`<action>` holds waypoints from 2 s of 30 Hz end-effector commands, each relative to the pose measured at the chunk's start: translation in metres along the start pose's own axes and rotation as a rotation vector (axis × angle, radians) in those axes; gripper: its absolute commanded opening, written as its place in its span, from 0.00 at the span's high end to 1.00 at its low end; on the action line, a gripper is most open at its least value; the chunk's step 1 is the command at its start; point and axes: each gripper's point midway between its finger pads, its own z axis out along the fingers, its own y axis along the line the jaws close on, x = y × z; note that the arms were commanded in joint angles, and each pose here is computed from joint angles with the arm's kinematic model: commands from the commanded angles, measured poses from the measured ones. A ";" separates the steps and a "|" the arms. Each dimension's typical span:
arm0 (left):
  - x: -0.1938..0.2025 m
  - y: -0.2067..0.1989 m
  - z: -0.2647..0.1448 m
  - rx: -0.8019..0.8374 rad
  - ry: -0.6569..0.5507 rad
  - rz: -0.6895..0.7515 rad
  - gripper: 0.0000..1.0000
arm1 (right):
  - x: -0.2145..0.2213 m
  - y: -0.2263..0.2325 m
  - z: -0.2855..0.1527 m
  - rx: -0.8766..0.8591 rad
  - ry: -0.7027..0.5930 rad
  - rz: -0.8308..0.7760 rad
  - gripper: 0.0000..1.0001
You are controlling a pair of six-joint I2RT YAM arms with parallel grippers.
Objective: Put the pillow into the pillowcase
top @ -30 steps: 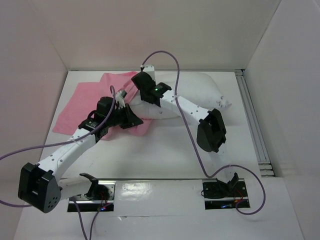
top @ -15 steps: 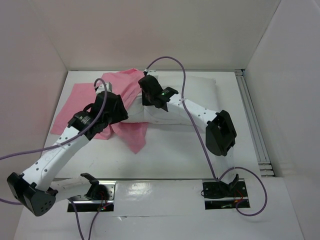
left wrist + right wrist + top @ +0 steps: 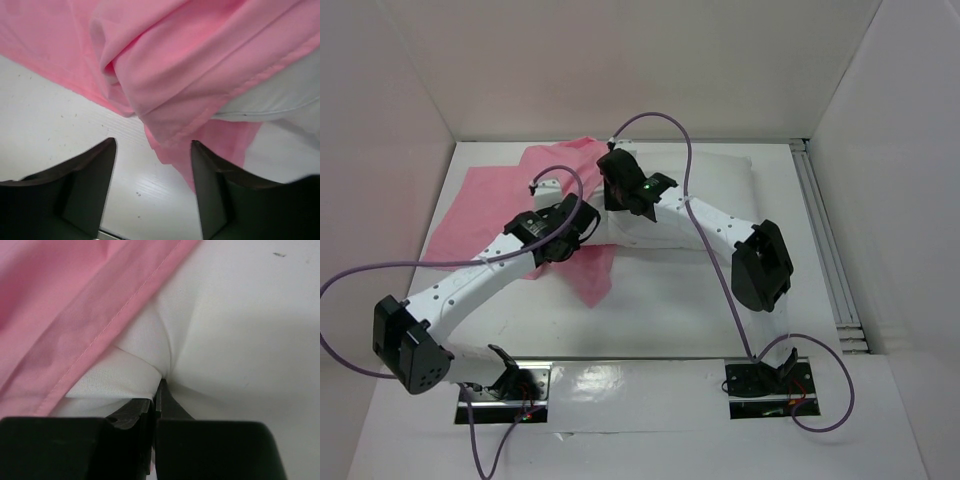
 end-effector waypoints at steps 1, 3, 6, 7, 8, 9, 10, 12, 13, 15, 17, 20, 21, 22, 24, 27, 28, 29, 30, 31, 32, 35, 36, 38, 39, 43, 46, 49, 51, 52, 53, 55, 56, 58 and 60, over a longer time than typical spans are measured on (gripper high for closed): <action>-0.003 0.009 0.005 -0.085 -0.025 -0.020 0.32 | -0.025 0.009 -0.010 -0.034 -0.055 0.049 1.00; -0.003 0.005 0.007 -0.090 -0.021 -0.023 0.42 | -0.025 0.009 -0.010 -0.034 -0.055 0.049 1.00; 0.000 0.004 0.017 -0.123 -0.009 -0.004 0.52 | -0.025 0.009 -0.010 -0.034 -0.055 0.049 1.00; -0.003 0.003 0.016 -0.118 -0.014 -0.010 0.52 | -0.029 0.009 -0.014 -0.038 -0.063 0.052 1.00; -0.005 0.002 0.018 -0.126 -0.012 -0.024 0.58 | -0.029 0.009 -0.014 -0.038 -0.063 0.052 1.00; -0.004 0.005 0.018 -0.133 -0.006 -0.015 0.61 | -0.029 0.009 -0.014 -0.038 -0.063 0.052 1.00; -0.007 0.003 0.016 -0.128 -0.011 -0.022 0.66 | -0.025 0.008 -0.012 -0.034 -0.055 0.049 1.00; -0.012 0.003 0.013 -0.116 -0.021 -0.037 0.77 | -0.028 0.008 -0.016 -0.038 -0.063 0.052 1.00; -0.014 0.000 0.011 -0.105 -0.019 -0.044 0.91 | -0.029 0.008 -0.016 -0.038 -0.063 0.052 1.00; -0.017 -0.002 0.007 -0.080 -0.014 -0.040 1.00 | -0.029 0.008 -0.016 -0.038 -0.063 0.052 1.00; -0.022 -0.013 0.002 -0.015 -0.009 -0.056 1.00 | -0.029 0.008 -0.016 -0.038 -0.063 0.052 1.00; -0.031 -0.045 -0.016 0.191 0.017 -0.037 1.00 | -0.030 0.006 -0.015 -0.043 -0.058 0.057 1.00; -0.051 -0.065 -0.030 0.320 -0.035 -0.076 1.00 | -0.042 0.005 -0.018 -0.047 -0.082 0.070 1.00; -0.057 -0.074 -0.039 0.400 -0.052 -0.046 1.00 | -0.050 0.002 -0.018 -0.053 -0.091 0.081 1.00; -0.067 -0.105 -0.070 0.615 -0.037 -0.038 1.00 | -0.065 0.004 -0.023 -0.069 -0.117 0.094 1.00; -0.070 -0.142 -0.125 0.896 -0.009 0.004 1.00 | -0.074 0.005 -0.026 -0.089 -0.137 0.116 1.00; -0.065 -0.150 -0.130 0.939 0.012 0.019 1.00 | -0.074 0.004 -0.028 -0.102 -0.129 0.139 1.00; -0.053 -0.158 -0.137 0.978 0.038 0.032 1.00 | -0.072 0.010 -0.026 -0.135 -0.126 0.152 1.00; -0.042 -0.161 -0.136 1.003 0.079 0.038 1.00 | -0.070 0.006 -0.022 -0.138 -0.120 0.167 1.00; -0.034 -0.161 -0.132 0.996 0.101 0.018 1.00 | -0.057 0.005 -0.016 -0.140 -0.090 0.183 1.00; -0.024 -0.162 -0.124 0.983 0.122 0.014 1.00 | -0.051 0.006 -0.014 -0.149 -0.076 0.190 1.00; -0.009 -0.147 -0.091 0.899 0.176 -0.036 1.00 | -0.047 0.010 -0.019 -0.185 -0.070 0.199 1.00; -0.011 -0.142 -0.087 0.889 0.172 -0.047 1.00 | -0.042 0.004 -0.021 -0.162 -0.056 0.184 1.00; -0.019 -0.135 -0.079 0.862 0.167 -0.071 1.00 | -0.049 -0.007 -0.039 -0.128 -0.082 0.154 0.85; -0.017 -0.134 -0.078 0.856 0.174 -0.068 1.00 | -0.053 -0.015 -0.046 -0.096 -0.104 0.146 0.70; -0.024 -0.133 -0.070 0.828 0.184 -0.079 1.00 | -0.078 -0.077 -0.088 0.047 -0.170 0.153 0.08; -0.028 -0.130 -0.060 0.793 0.191 -0.101 1.00 | -0.089 -0.154 -0.105 0.208 -0.178 0.206 0.00; -0.027 -0.131 -0.058 0.786 0.200 -0.097 1.00 | -0.085 -0.239 -0.105 0.316 -0.142 0.297 0.00; -0.032 -0.133 -0.055 0.780 0.198 -0.104 1.00 | -0.072 -0.298 -0.091 0.399 -0.081 0.365 0.00; -0.032 -0.133 -0.050 0.764 0.209 -0.105 1.00 | -0.062 -0.315 -0.085 0.427 -0.044 0.379 0.00; -0.038 -0.135 -0.052 0.771 0.199 -0.109 1.00 | -0.059 -0.343 -0.082 0.455 -0.032 0.424 0.00; -0.042 -0.140 -0.050 0.766 0.204 -0.097 1.00 | -0.040 -0.362 -0.056 0.425 0.039 0.471 0.00; -0.044 -0.143 -0.051 0.775 0.207 -0.097 1.00 | -0.036 -0.369 -0.048 0.408 0.050 0.489 0.00; -0.049 -0.145 -0.045 0.765 0.206 -0.091 1.00 | -0.017 -0.368 -0.019 0.305 0.120 0.495 0.01; -0.055 -0.152 -0.040 0.766 0.215 -0.081 1.00 | -0.015 -0.363 -0.004 0.221 0.145 0.493 0.13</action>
